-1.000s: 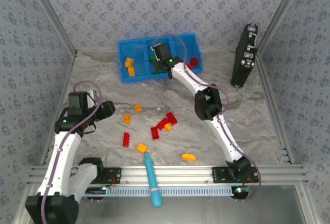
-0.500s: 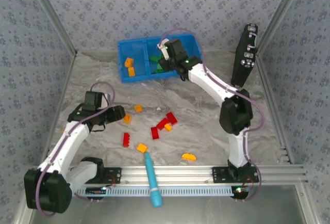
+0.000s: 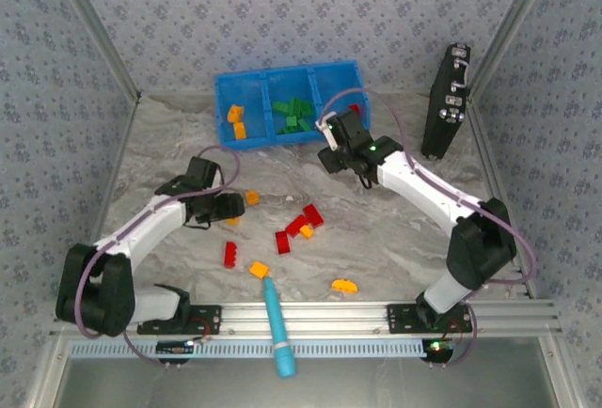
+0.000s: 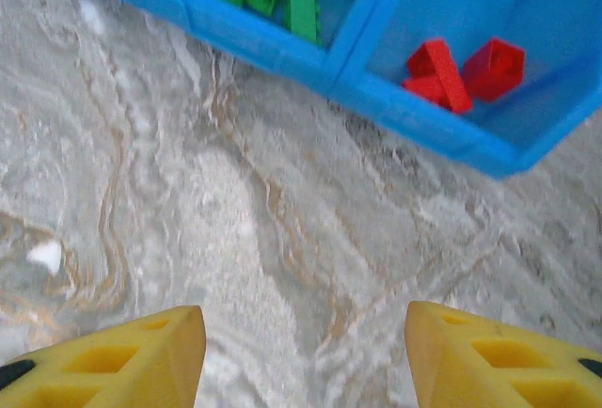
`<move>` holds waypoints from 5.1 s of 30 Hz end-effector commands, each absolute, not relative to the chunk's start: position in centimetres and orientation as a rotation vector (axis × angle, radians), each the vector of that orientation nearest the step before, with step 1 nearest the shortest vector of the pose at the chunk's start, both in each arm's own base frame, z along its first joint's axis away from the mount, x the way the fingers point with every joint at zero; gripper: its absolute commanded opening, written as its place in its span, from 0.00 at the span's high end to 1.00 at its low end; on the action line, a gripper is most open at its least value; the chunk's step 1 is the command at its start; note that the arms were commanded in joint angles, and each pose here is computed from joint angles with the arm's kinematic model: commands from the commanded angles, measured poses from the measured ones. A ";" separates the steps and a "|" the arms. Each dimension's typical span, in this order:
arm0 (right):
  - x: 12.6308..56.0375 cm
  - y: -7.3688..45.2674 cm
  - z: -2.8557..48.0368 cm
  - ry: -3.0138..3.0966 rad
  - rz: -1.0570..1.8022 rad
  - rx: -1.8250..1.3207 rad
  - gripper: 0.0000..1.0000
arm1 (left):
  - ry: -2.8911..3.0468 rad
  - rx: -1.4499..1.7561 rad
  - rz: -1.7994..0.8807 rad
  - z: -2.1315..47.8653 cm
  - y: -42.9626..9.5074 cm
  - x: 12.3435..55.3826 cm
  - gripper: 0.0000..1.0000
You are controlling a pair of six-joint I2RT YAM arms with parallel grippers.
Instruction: Sort the legos into containers by color
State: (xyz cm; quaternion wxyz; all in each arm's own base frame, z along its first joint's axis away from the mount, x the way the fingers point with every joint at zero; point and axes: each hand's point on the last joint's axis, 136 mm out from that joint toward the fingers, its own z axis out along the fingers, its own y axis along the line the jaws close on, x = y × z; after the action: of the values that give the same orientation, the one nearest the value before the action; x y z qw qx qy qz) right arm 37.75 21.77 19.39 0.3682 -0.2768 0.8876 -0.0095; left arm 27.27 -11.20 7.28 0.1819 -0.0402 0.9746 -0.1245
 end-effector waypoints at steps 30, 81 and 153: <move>28.8 15.2 16.2 2.487 0.022 -0.522 0.39 | 2.765 0.138 -0.070 9.2 -13.9 32.3 0.74; 9.3 16.6 5.7 2.775 0.177 -0.587 0.23 | 2.477 0.077 -0.020 15.1 -12.3 59.6 0.45; 8.2 22.2 3.6 2.764 0.096 -1.198 0.46 | 2.380 0.232 -0.089 26.6 -10.8 47.6 0.36</move>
State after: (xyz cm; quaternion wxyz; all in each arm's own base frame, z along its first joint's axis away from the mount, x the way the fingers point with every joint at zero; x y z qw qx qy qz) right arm 8.00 21.68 3.38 0.0585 -0.3867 0.9197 0.0342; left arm 49.26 -10.81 25.01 0.3625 0.0767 0.9285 -0.0231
